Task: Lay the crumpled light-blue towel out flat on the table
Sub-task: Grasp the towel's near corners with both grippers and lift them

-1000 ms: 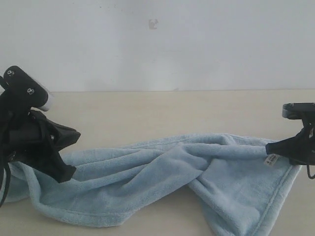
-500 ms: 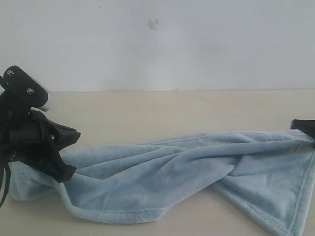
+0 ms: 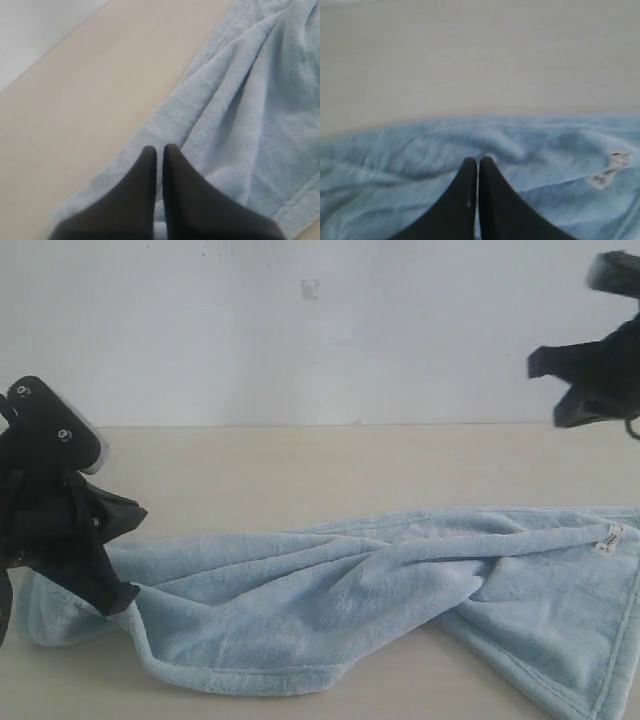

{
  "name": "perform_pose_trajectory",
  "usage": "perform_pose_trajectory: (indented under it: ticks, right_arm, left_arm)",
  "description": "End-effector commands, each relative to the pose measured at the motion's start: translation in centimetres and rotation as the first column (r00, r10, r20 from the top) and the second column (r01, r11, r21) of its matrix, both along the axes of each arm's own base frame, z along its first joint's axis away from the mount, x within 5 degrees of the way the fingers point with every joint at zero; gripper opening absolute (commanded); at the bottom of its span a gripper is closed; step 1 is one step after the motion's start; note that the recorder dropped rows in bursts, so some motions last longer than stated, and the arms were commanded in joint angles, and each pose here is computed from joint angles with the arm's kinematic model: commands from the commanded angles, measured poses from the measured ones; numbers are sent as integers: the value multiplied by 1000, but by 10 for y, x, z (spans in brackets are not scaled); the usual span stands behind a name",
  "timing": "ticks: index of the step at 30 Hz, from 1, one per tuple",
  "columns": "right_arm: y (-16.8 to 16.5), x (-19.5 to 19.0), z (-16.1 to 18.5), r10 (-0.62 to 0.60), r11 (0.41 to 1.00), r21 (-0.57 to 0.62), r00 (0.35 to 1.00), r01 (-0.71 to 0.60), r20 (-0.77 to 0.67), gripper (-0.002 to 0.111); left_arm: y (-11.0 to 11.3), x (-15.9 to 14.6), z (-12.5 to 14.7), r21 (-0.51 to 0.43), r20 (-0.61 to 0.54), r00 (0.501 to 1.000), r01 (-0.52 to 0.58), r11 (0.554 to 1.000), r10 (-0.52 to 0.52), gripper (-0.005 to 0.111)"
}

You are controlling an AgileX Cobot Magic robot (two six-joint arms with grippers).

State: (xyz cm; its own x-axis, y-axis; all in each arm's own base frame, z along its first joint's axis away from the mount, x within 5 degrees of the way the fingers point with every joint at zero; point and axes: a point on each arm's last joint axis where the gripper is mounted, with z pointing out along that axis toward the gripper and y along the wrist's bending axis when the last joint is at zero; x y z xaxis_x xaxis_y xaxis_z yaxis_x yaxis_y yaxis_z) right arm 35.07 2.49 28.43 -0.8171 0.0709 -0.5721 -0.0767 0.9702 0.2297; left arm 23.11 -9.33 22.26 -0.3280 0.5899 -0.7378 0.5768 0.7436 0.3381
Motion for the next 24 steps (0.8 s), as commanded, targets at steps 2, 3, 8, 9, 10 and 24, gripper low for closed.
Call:
perform_pose_trajectory:
  ticks: [2, 3, 8, 9, 10, 24]
  right_arm:
    - [80, -52, -16, 363, 927, -63, 926, -370, -100, 1]
    - [91, -62, -23, 414, 901, -84, 900, -427, -133, 1]
    - [87, -95, -71, 404, 812, -292, 848, -506, -343, 1]
    - [81, -96, -77, 349, 825, -324, 869, -463, -350, 1]
    - [77, -98, -81, 309, 833, -347, 883, -431, -353, 1]
    - [73, -101, -88, 211, 868, -353, 902, -350, -376, 24]
  left_arm:
    - [26, 5, -1, 182, 30, 975, -224, 957, 222, 6]
    - [33, 6, 1, 185, 28, 945, -325, 927, 326, 8]
    - [40, 12, 21, 151, -62, 838, -530, 835, 543, 19]
    - [37, 14, 22, 165, -95, 848, -504, 848, 522, 20]
    - [36, 16, 20, 176, -138, 848, -487, 855, 511, 20]
    - [39, 49, -27, 336, -469, 702, -419, 843, 536, 29]
